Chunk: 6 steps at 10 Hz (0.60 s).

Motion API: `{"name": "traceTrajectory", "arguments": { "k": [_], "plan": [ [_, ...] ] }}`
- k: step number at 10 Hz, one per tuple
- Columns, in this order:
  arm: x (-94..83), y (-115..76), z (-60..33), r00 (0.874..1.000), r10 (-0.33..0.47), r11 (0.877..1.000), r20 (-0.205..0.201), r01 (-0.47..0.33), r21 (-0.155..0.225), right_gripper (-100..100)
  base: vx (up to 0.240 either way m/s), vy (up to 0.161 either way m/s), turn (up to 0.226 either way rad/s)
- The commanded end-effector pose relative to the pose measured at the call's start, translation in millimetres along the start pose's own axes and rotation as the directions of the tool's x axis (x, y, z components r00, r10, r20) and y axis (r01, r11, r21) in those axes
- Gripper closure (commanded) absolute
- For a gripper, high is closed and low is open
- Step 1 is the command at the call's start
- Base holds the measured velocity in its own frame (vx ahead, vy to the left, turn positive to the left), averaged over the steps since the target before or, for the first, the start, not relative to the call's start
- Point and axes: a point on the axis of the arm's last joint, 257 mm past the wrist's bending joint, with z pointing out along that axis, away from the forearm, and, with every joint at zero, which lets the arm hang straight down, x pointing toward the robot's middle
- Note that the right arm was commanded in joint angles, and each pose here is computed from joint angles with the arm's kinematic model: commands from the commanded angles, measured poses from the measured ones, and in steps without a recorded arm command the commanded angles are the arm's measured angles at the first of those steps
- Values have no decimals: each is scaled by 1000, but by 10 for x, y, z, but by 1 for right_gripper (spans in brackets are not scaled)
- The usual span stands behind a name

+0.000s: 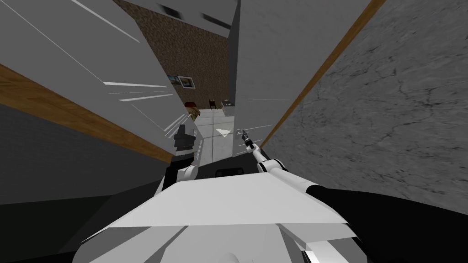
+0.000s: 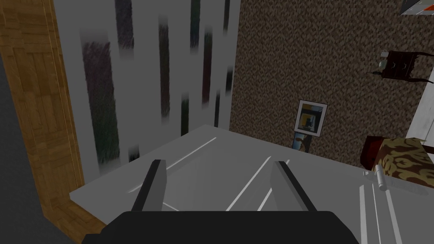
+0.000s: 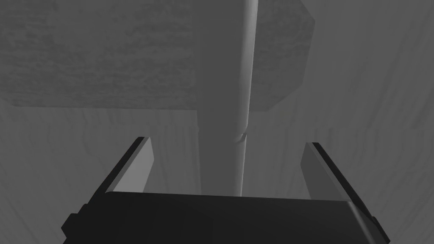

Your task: Push the door open

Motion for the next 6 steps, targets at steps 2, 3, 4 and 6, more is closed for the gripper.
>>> {"name": "traceTrajectory", "arguments": {
  "k": [2,3,4,6],
  "plan": [
    [0,0,0,1000,0,1000,0,0,0,100,43,9,1],
    [0,0,0,1000,0,1000,0,0,0,100,-27,-10,10],
    [0,0,0,1000,0,1000,0,0,0,100,-16,-8,18],
    [0,0,0,1000,0,1000,0,0,0,100,0,0,0]
  ]
}}
